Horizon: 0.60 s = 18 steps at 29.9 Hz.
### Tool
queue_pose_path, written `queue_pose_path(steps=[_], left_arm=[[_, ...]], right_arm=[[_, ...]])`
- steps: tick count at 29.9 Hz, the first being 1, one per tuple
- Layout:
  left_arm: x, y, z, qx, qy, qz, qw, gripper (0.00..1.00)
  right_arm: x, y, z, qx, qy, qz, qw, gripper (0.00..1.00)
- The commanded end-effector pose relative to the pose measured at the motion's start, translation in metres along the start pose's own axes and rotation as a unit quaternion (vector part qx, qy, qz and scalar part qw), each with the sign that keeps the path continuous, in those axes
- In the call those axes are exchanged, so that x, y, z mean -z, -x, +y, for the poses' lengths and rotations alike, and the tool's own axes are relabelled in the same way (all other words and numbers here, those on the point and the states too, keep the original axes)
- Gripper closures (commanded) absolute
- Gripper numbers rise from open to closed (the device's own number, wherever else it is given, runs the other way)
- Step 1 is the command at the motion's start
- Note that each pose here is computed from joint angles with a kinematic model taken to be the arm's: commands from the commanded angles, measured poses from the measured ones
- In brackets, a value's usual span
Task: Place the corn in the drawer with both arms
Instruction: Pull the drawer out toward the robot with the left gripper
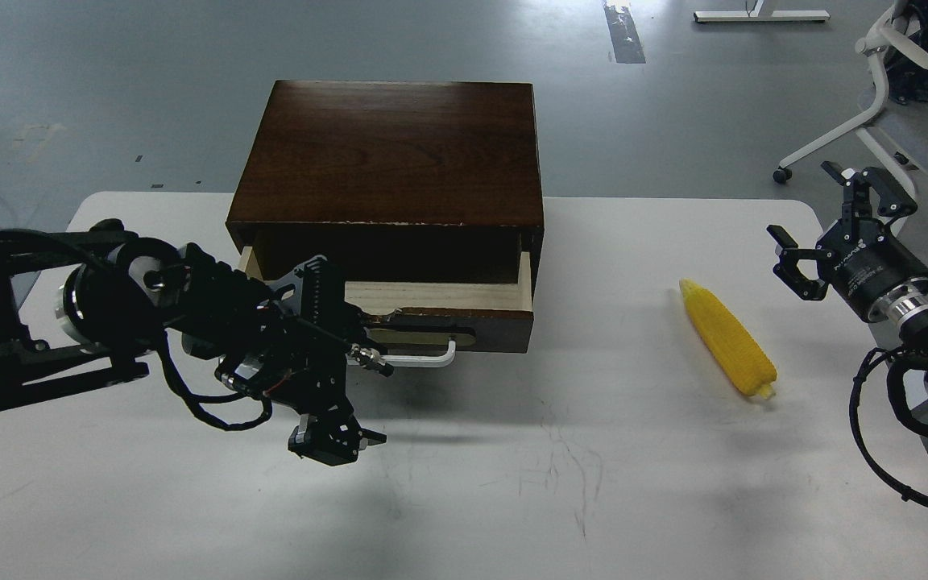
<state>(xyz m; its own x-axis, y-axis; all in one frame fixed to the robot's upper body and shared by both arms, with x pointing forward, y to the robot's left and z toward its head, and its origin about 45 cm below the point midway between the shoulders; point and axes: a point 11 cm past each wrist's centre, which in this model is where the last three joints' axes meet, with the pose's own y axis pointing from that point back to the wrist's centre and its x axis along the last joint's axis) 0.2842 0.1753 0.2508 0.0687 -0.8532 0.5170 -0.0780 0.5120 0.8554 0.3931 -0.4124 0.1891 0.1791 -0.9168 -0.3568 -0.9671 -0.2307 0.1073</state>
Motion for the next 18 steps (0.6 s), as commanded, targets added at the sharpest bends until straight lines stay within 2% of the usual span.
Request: queue_pose_path(steps=[1,18], left_arm=[[0.0042,-0.001,0.0017,-0.002,-0.009,-0.001,1.0,0.02],[0.0071,-0.01,0.005,-0.012,-0.015,-0.009,1.0,0.02]], right_arm=[[-0.0001,0.0001,0.0,0.0,0.0,0.0,1.0,0.0],[-0.0005,0.0,0.0001,0.0,0.001,0.0,1.0,0.0]])
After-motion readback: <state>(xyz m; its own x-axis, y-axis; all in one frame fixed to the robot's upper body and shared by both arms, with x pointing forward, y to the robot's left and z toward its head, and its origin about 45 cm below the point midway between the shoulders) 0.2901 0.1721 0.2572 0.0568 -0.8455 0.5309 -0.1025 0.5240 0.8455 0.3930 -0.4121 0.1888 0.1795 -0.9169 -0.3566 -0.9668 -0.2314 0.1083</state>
